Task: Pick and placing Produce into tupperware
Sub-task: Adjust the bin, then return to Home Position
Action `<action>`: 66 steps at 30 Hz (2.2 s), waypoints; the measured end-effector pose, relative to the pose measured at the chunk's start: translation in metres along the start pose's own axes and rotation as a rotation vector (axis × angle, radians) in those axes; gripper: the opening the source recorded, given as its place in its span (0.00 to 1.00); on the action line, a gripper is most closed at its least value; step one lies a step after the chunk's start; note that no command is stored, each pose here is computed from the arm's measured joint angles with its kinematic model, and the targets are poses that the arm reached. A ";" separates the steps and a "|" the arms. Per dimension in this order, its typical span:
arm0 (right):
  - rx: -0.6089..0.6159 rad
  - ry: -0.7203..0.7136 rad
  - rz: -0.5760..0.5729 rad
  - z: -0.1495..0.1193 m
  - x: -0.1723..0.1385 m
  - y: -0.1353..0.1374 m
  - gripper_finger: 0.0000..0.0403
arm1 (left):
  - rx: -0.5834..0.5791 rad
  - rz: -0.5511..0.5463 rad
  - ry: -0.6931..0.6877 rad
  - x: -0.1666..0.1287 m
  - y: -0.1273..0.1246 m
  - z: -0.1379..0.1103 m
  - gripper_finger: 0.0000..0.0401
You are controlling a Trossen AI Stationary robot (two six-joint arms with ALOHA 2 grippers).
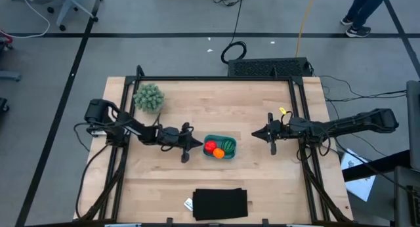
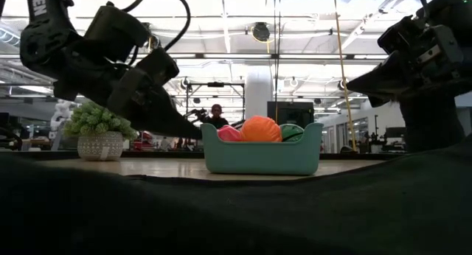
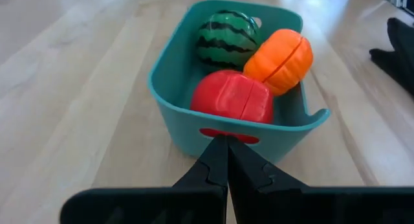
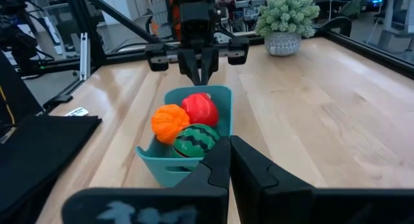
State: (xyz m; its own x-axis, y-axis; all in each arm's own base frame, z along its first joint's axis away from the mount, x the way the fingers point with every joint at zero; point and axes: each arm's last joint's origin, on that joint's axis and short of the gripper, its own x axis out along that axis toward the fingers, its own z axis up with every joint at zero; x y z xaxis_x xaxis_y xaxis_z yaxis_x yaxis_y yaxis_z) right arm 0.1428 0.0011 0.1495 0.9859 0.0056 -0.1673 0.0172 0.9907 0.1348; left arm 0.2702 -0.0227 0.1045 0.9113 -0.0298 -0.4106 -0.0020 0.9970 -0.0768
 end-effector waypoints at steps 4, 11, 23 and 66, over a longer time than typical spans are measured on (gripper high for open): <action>0.000 0.000 0.000 0.000 0.000 0.000 0.00 | 0.004 -0.004 0.009 0.002 0.000 0.000 0.00; -0.011 0.000 0.001 0.000 0.000 0.000 0.00 | 0.002 -0.022 0.005 0.002 -0.002 0.001 0.00; -0.019 0.000 0.002 0.000 0.000 0.000 0.00 | 0.020 -0.068 -0.020 0.005 -0.013 0.007 0.00; -0.032 -0.098 0.015 0.011 -0.007 0.002 0.00 | 0.414 0.039 -0.207 -0.069 -0.023 0.055 0.00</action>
State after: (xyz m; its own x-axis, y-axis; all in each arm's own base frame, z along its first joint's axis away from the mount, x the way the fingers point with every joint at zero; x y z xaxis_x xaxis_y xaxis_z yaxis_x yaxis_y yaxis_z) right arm 0.1376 0.0012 0.1615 0.9976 0.0091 -0.0684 -0.0019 0.9944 0.1052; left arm 0.2304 -0.0392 0.1846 0.9768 -0.0191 -0.2132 0.0887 0.9427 0.3215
